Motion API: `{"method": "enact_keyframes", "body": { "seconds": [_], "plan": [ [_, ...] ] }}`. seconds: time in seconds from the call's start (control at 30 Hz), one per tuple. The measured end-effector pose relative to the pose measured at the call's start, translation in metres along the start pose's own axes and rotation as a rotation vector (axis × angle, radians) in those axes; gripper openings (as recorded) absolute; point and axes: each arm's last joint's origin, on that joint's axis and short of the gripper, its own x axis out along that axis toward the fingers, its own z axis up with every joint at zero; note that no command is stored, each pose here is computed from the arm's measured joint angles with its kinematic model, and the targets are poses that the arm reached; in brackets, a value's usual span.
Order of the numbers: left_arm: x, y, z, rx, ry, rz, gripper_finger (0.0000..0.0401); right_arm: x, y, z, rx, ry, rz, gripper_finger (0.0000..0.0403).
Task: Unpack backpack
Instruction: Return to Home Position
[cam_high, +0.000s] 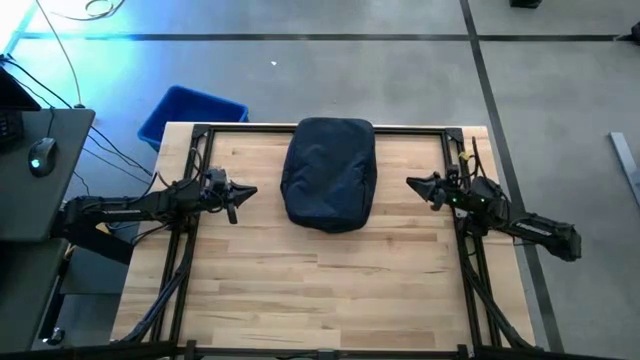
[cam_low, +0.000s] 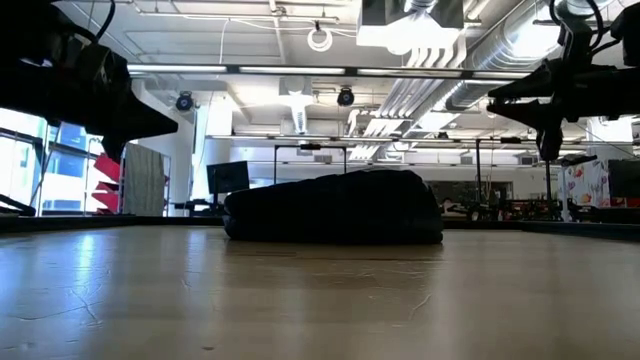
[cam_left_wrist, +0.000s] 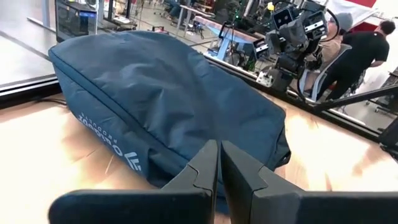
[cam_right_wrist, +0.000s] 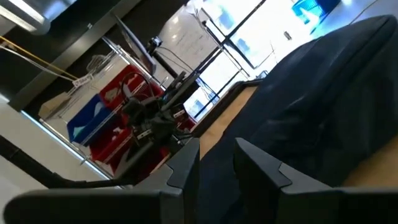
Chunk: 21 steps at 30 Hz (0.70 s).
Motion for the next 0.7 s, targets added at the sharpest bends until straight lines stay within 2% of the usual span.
{"method": "enact_keyframes", "body": {
  "seconds": [0.53,0.7],
  "plan": [
    [0.0000,0.0000,-0.0001,0.001,0.000,0.001,0.0000,0.0001,-0.0005,-0.0005,0.000,0.005,-0.006,0.0082],
    [-0.0057,-0.0046,0.0045,-0.012,-0.054,-0.070,0.0000,0.0001,-0.0005,-0.0005,0.000,0.006,-0.006,0.0082]
  ]
}}
